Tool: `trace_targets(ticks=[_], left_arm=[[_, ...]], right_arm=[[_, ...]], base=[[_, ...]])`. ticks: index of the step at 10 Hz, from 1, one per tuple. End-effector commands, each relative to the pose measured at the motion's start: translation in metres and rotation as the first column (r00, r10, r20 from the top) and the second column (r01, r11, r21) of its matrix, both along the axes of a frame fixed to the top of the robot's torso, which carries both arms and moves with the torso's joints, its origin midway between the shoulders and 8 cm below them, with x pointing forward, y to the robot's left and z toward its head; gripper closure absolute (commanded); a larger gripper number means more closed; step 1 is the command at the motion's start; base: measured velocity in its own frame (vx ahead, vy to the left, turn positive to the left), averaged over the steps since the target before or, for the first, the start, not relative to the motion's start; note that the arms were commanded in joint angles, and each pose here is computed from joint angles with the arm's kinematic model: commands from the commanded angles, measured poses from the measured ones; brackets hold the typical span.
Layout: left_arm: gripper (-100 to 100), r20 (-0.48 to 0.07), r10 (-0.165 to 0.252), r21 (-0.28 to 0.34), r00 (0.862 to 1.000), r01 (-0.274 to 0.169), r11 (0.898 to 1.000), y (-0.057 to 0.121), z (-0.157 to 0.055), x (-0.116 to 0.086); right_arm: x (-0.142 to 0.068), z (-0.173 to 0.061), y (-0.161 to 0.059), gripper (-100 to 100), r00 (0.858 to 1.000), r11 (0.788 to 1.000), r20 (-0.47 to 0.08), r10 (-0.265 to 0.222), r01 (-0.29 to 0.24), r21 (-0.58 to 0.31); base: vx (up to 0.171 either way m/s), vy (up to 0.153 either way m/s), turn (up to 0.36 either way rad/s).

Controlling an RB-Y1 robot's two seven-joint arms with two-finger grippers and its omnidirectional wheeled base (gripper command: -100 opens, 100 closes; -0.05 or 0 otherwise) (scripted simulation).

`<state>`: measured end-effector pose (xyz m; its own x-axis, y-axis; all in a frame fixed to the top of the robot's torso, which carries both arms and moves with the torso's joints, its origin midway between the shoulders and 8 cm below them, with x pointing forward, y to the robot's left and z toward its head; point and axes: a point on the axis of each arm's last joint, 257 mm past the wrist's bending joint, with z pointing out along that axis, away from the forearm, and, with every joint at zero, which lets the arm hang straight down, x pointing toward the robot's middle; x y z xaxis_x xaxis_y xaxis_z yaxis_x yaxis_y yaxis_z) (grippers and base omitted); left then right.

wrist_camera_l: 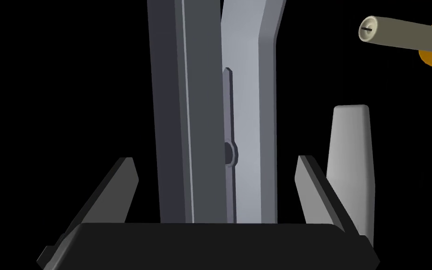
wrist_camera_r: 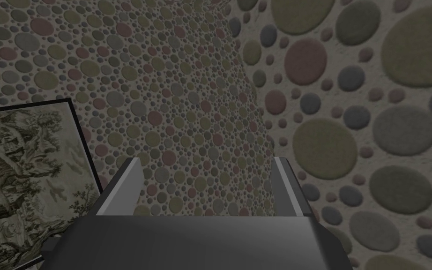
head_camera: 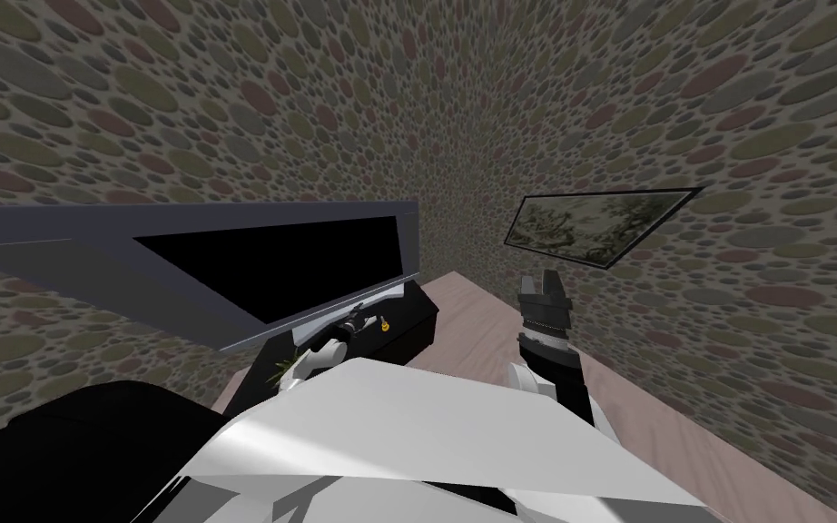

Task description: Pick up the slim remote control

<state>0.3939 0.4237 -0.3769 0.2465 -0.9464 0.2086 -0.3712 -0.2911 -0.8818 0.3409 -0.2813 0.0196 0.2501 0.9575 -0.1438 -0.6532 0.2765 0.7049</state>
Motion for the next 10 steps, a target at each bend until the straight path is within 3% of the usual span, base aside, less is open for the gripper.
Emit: trace_targets(ticks=[1, 4, 5, 6, 7, 8, 9, 10], left_arm=[[-100, -0.064, 0.026, -0.036, 0.998, -0.028, 0.999, 0.014, -0.019, -0.008], [-100, -0.153, 0.067, -0.068, 0.986, -0.078, 0.995, 0.034, -0.049, -0.027], [-100, -0.206, 0.09, -0.1, 0.974, -0.112, 0.989, 0.045, -0.063, -0.035], [-100, -0.225, 0.1, -0.097, 0.969, -0.125, 0.987, 0.049, -0.071, -0.042], [-100, -0.263, 0.116, -0.13, 0.958, -0.154, 0.979, 0.057, -0.077, -0.047], [-100, -0.294, 0.134, -0.125, 0.947, -0.177, 0.976, 0.064, -0.09, -0.059], [-100, -0.339, 0.161, -0.151, 0.927, -0.223, 0.963, 0.075, -0.101, -0.07], [-100, -0.36, 0.167, -0.149, 0.918, -0.233, 0.961, 0.077, -0.108, -0.077]], right_arm=[[0.0, 0.0, 0.0, 0, 1.0, 1.0, 0.0, 0.0, 0.0, 0.0], [0.0, 0.0, 0.0, 0, 1.0, 1.0, 0.0, 0.0, 0.0, 0.0], [0.0, 0.0, 0.0, 0, 1.0, 1.0, 0.0, 0.0, 0.0, 0.0], [0.0, 0.0, 0.0, 0, 1.0, 1.0, 0.0, 0.0, 0.0, 0.0], [0.0, 0.0, 0.0, 0, 1.0, 1.0, 0.0, 0.0, 0.0, 0.0], [0.0, 0.0, 0.0, 0, 1.0, 1.0, 0.0, 0.0, 0.0, 0.0], [0.0, 0.0, 0.0, 0, 1.0, 1.0, 0.0, 0.0, 0.0, 0.0], [0.0, 0.0, 0.0, 0, 1.0, 1.0, 0.0, 0.0, 0.0, 0.0]], base=[[-0.003, 0.005, -0.292], [-0.026, 0.033, -0.205], [-0.017, 0.029, -0.244], [-0.015, 0.026, -0.205], [-0.003, 0.027, -0.352], [-0.015, 0.027, -0.162], [-0.001, 0.027, -0.276], [-0.006, 0.025, -0.192]])
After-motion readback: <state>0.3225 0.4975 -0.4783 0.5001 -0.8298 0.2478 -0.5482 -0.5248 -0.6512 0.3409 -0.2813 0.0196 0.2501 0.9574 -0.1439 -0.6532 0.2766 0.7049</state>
